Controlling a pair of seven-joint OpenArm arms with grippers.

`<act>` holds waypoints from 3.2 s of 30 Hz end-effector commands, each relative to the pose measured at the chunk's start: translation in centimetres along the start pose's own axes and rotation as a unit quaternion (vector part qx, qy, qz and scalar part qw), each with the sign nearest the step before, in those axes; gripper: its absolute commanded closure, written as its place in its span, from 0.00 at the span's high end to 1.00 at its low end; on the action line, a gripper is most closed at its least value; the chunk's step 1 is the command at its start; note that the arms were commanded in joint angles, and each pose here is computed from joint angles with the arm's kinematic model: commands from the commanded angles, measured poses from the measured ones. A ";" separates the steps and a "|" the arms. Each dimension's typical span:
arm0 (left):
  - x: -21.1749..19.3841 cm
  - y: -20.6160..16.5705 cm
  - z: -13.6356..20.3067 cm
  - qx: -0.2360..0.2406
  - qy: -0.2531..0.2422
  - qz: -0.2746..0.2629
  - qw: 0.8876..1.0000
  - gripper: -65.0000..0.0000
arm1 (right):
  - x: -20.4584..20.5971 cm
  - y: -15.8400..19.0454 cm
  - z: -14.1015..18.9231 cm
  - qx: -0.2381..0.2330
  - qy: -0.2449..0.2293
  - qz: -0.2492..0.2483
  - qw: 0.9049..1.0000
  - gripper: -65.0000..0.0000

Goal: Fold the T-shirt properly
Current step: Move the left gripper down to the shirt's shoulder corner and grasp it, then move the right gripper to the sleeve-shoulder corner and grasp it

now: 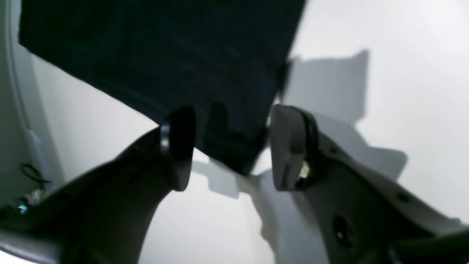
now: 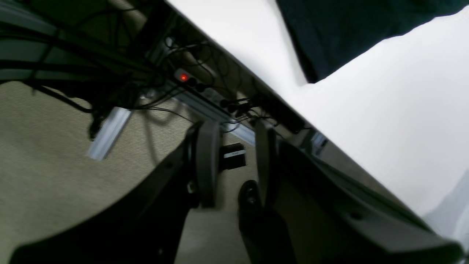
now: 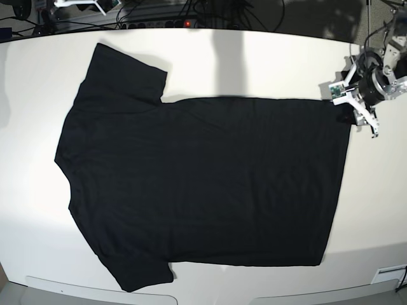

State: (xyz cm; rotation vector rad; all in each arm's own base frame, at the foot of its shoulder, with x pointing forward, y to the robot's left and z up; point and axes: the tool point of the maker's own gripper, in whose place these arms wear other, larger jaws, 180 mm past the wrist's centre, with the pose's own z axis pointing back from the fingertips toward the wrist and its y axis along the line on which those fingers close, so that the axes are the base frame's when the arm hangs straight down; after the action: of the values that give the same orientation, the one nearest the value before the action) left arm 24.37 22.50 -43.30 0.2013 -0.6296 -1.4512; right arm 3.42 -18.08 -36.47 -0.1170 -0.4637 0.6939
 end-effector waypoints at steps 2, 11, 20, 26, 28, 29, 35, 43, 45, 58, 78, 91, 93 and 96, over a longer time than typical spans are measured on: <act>-0.7 0.0 -0.3 -0.010 0.018 -0.027 0.999 0.49 | 0.5 -0.9 0.5 -0.025 -0.008 -0.016 1.000 0.27; -3.0 1.0 -1.5 -0.017 0.045 -0.014 0.999 0.49 | 1.1 -1.4 1.0 -0.034 -0.005 -0.023 0.999 0.27; -3.1 -0.1 -1.5 -0.028 0.044 -0.006 0.999 0.00 | 1.6 -2.0 1.2 -0.050 -0.012 -0.002 0.999 0.27; -1.9 -1.7 -1.5 -0.040 0.009 0.051 0.998 0.00 | 2.4 -3.6 1.4 -0.094 -0.024 0.058 0.994 0.27; -1.3 -1.8 -1.5 -0.040 -0.008 0.075 0.996 0.00 | 3.4 -4.2 1.2 -0.105 -0.043 0.064 0.991 0.29; -1.0 -1.8 -1.4 -0.040 -0.014 0.083 0.996 0.00 | 3.9 -4.6 1.1 -0.112 -0.052 0.066 0.990 0.32; -0.5 -2.1 -1.4 -0.042 -0.027 0.103 0.993 0.00 | 6.7 -5.6 -0.6 -0.104 -0.071 0.176 0.976 0.43; -0.9 -2.4 -1.5 -0.047 -0.012 0.154 0.987 0.00 | 3.9 -9.5 -3.6 -0.118 -0.019 0.247 0.962 0.43; -0.9 -2.4 -1.5 -0.049 -0.011 0.167 0.985 0.00 | 2.8 -10.6 -4.3 -0.120 0.000 0.262 0.958 0.43; -0.9 -2.5 -1.5 -0.050 -0.008 0.175 0.983 0.00 | -0.2 -15.4 -8.0 -0.129 0.041 0.299 0.944 0.43; -1.0 -2.5 -1.5 -0.050 -0.008 0.175 0.983 0.00 | 2.1 -10.5 -12.0 -0.076 0.026 0.327 0.941 0.43; -1.0 -2.5 -1.5 -0.051 -0.007 0.175 0.983 0.00 | 3.9 -10.0 -12.5 -0.072 0.004 0.289 0.955 0.43; -1.2 -2.6 -1.5 -0.052 -0.002 0.175 0.983 0.00 | 4.2 -10.4 -12.6 -0.073 0.008 0.293 0.953 0.43; -1.3 -2.6 -1.5 -0.052 0.002 0.174 0.983 0.00 | 3.7 -10.0 -12.7 -0.055 0.022 0.299 0.952 0.43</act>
State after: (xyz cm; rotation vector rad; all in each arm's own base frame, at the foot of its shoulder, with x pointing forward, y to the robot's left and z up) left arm 24.31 21.67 -45.11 -0.0125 -0.6577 -1.1080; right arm 18.26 -22.77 -43.62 -0.4200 -0.4560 1.2459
